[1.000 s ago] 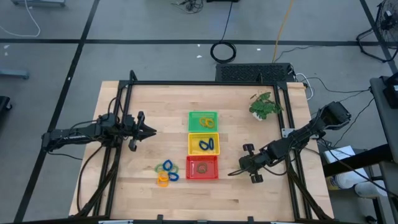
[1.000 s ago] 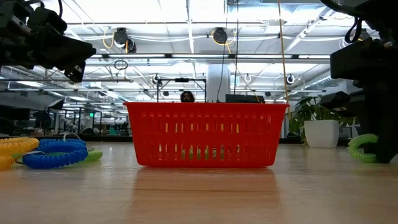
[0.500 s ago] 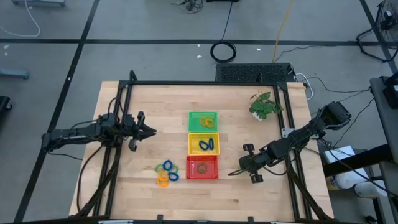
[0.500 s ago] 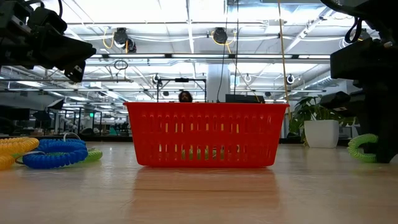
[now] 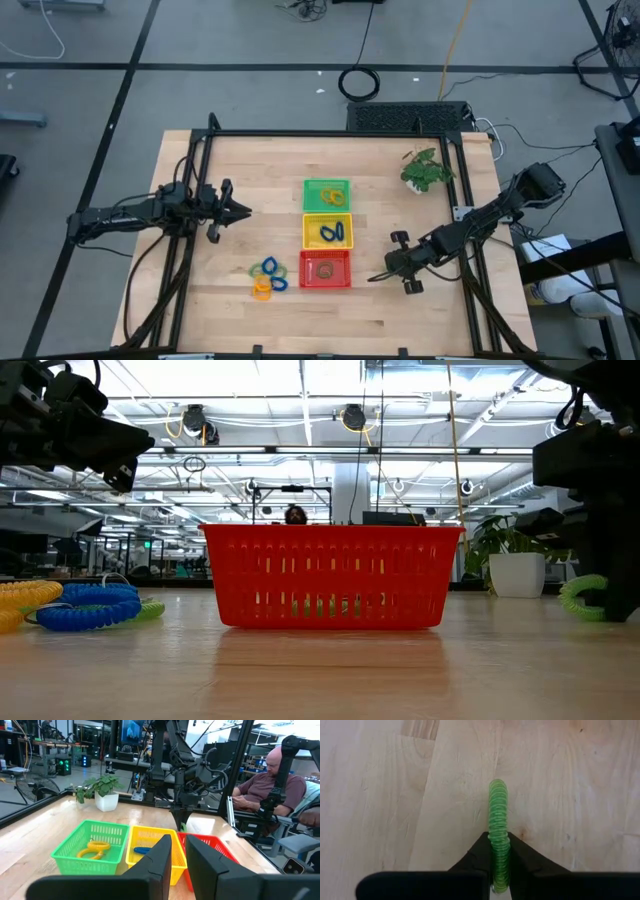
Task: Sort spring keychains into baskets
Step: Put the green spring keychain into the red basket
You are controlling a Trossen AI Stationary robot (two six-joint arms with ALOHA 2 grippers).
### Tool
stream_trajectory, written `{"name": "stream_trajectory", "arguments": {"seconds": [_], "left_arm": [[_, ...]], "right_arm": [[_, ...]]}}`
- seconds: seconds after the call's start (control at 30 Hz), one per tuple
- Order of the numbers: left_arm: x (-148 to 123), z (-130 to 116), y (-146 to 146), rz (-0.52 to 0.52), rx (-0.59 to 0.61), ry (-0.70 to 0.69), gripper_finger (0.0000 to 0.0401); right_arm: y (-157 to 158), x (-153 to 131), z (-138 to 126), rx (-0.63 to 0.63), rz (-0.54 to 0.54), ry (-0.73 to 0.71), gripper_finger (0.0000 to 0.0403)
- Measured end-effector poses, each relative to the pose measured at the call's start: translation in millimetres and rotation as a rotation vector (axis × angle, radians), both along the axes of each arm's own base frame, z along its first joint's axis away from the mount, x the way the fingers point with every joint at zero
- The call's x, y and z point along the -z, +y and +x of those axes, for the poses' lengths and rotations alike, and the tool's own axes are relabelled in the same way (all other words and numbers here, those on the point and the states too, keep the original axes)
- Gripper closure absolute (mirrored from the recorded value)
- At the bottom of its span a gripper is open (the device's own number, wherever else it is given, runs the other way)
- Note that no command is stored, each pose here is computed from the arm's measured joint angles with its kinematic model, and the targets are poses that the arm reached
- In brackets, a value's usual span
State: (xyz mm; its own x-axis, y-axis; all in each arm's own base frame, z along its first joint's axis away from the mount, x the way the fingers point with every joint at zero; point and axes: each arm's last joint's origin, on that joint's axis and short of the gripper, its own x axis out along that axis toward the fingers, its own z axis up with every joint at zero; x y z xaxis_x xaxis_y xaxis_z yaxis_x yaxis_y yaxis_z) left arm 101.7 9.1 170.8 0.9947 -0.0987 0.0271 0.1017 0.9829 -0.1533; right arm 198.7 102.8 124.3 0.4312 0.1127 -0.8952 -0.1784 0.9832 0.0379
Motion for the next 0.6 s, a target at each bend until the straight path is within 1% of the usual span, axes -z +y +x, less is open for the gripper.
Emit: {"name": "stream_trajectory", "arguments": {"seconds": [0.27,0.6], "left_arm": [[0,0,0,0.000,-0.001,0.000,0.0341],[0,0,0,0.000,0.000,0.000,0.0341]], "right_arm": [[1,-15,3,0.000,0.051,-0.105,0.0381],[7,-24,13,-0.069,0.083,-0.254,0.0381]]}}
